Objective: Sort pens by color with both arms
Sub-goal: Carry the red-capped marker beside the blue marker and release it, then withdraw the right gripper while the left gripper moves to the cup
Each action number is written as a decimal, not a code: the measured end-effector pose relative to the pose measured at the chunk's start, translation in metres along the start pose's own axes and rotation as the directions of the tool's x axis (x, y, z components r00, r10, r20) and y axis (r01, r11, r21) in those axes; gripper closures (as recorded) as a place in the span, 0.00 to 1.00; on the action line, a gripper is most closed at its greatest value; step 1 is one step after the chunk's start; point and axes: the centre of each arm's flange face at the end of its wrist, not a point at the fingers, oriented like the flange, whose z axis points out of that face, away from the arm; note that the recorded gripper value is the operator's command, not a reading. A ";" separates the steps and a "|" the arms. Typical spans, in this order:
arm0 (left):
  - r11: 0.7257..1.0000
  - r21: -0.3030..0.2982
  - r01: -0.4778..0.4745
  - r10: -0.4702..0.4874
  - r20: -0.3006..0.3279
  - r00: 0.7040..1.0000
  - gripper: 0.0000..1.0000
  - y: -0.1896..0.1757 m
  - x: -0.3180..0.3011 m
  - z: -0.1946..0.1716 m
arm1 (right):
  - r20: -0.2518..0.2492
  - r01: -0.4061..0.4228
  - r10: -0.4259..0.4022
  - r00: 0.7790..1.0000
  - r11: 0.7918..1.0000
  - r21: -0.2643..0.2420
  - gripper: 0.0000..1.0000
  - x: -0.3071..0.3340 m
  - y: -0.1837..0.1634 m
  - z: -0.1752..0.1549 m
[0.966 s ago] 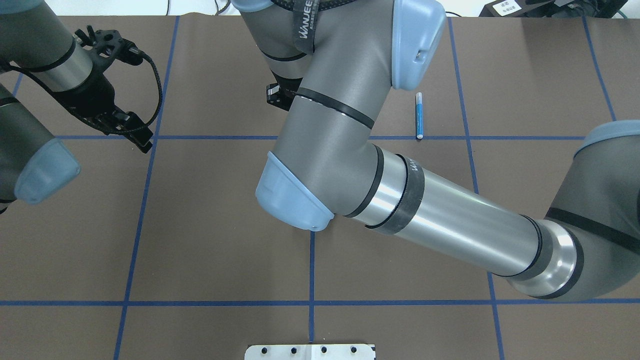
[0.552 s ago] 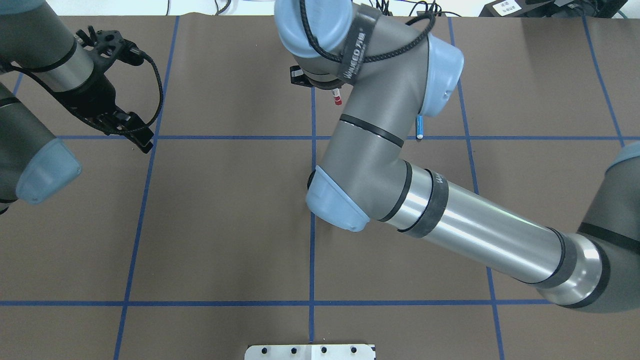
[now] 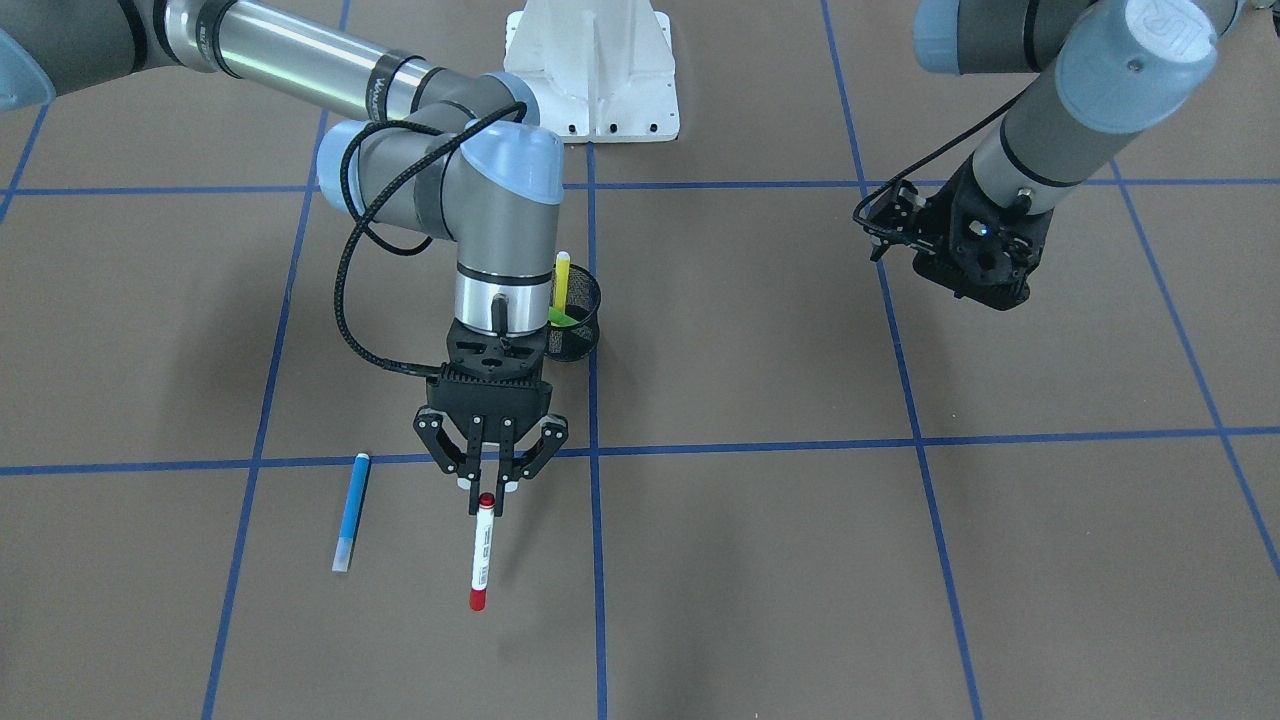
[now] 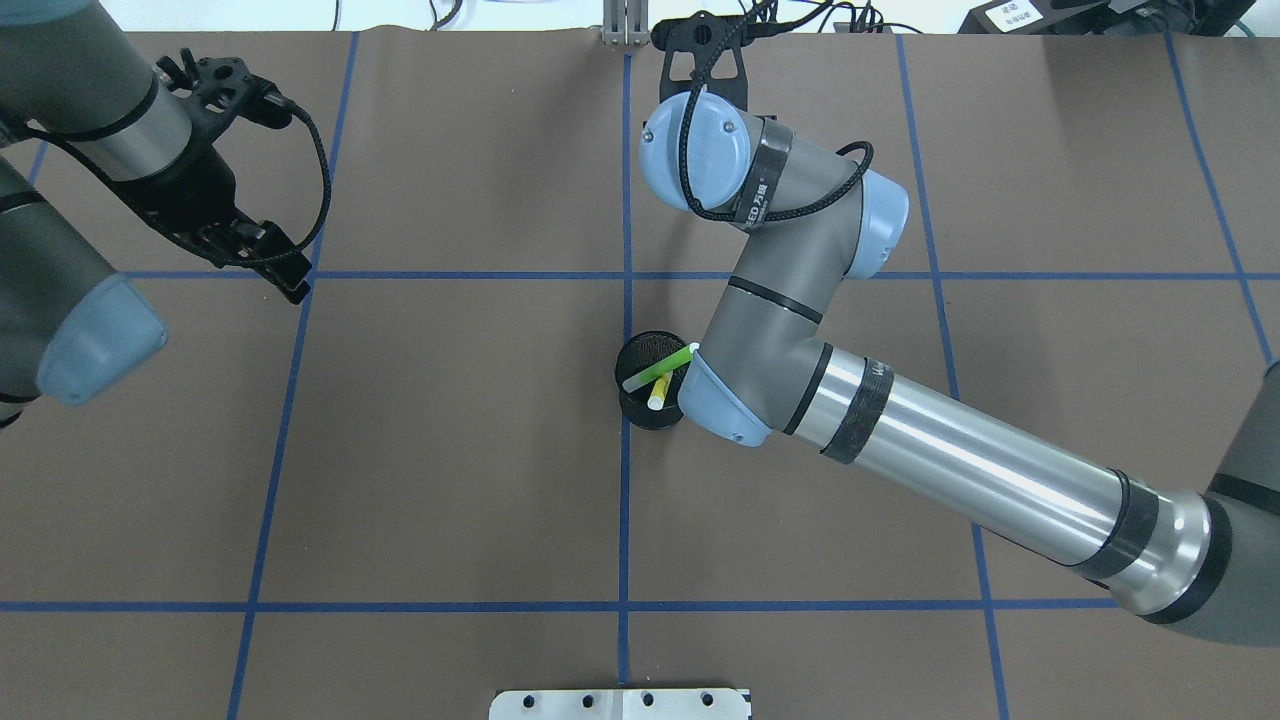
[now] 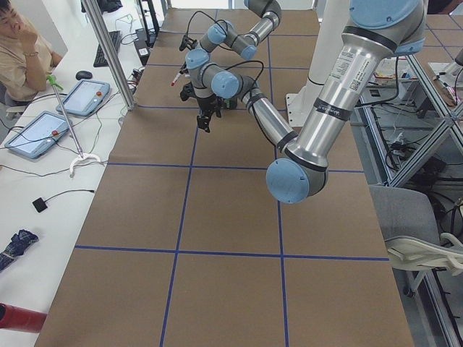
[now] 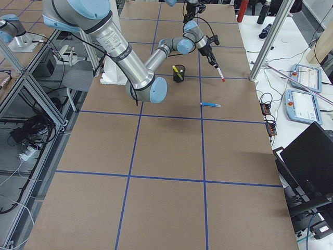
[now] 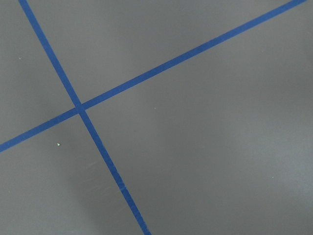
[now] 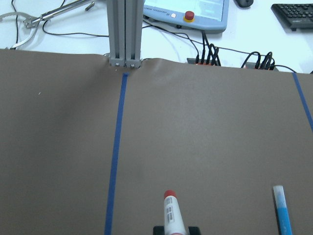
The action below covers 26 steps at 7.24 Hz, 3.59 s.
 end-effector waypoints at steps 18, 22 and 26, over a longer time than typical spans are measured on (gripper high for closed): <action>1.000 0.019 0.013 -0.013 -0.008 1.000 0.00 -0.008 0.009 -0.005 | -0.002 -0.150 0.157 0.988 0.947 0.284 0.07 0.060 0.151 0.026; 0.996 0.020 0.082 -0.081 -0.051 0.995 0.00 -0.013 0.028 -0.015 | 0.043 -0.192 0.189 0.981 0.979 0.072 0.01 0.068 0.096 0.035; 0.969 -0.004 0.248 -0.248 -0.097 0.964 0.00 -0.029 0.094 -0.015 | 0.092 -0.069 0.093 0.991 0.968 -0.243 0.00 0.108 0.027 0.031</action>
